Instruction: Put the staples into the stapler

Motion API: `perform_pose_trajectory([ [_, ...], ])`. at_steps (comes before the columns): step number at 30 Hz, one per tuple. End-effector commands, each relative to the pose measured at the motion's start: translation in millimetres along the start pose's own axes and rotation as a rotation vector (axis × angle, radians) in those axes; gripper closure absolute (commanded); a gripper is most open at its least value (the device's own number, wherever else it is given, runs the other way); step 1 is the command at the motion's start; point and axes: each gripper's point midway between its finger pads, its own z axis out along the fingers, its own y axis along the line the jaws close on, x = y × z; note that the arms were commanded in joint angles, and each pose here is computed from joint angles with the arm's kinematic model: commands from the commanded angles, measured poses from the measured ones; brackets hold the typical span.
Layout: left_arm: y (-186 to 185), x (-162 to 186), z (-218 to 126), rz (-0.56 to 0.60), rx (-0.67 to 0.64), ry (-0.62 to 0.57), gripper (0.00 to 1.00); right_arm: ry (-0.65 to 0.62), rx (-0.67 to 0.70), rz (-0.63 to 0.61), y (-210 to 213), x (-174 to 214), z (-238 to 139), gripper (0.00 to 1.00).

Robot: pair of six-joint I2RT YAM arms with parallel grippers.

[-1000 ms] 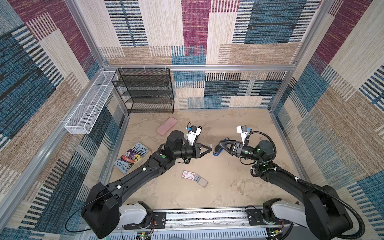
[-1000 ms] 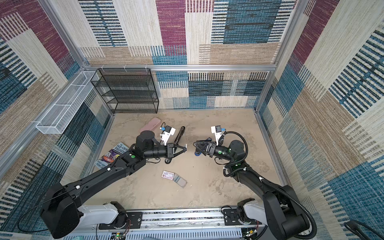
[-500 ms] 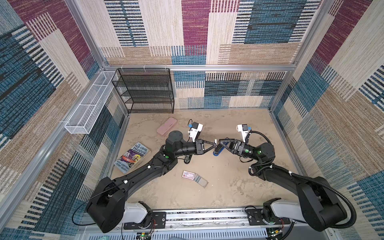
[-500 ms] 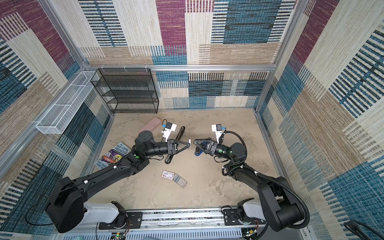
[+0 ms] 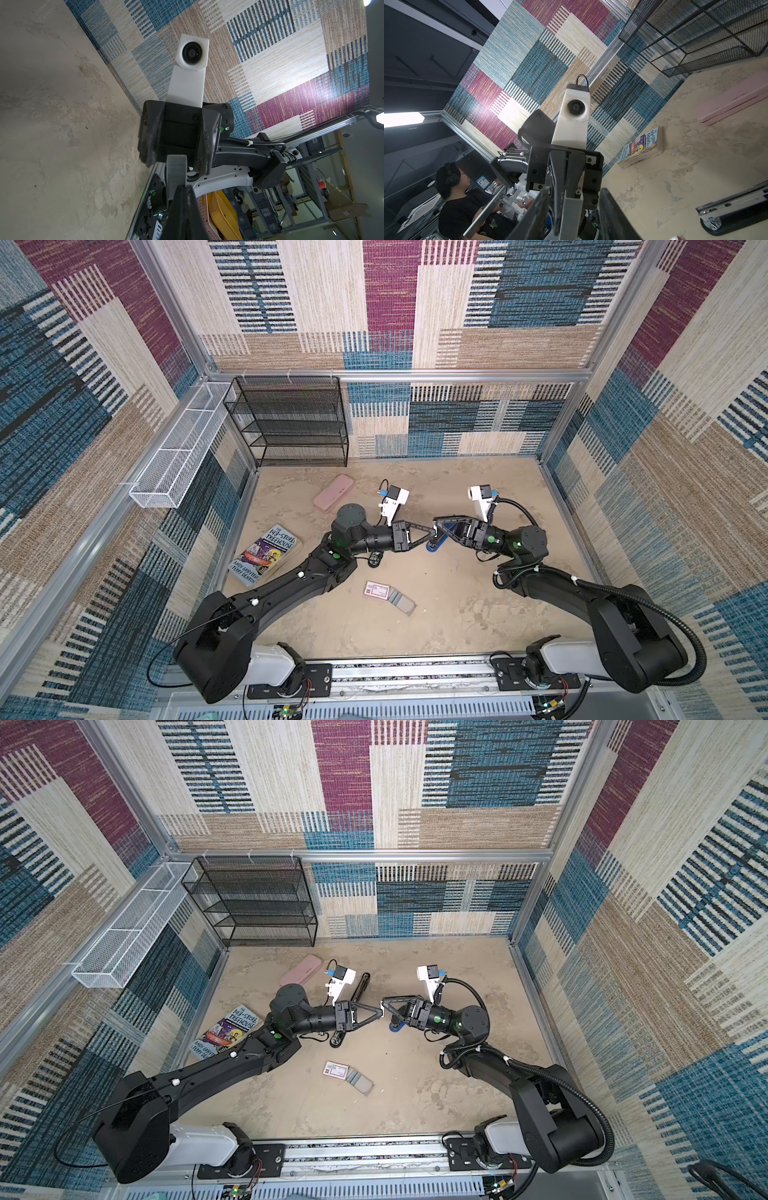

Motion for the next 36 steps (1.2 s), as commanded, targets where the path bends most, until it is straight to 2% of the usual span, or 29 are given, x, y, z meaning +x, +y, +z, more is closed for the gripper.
perform_pose_trajectory([
  [1,-10.9,-3.5,-0.3,0.031,0.042,-0.011,1.00,0.012,-0.055,-0.046,15.8,-0.6,2.6,0.62],
  [15,-8.3,-3.3,0.5,0.032,0.034,-0.009,1.00,0.017,-0.061,-0.041,15.6,0.8,3.3,0.75],
  [31,-6.8,-2.9,-1.7,0.040,0.017,-0.016,1.00,0.018,-0.065,-0.034,16.0,1.6,3.3,0.82],
  [36,-7.4,-3.8,-3.2,0.045,0.008,-0.022,0.84,0.016,-0.065,-0.034,16.6,1.4,3.3,0.83],
])
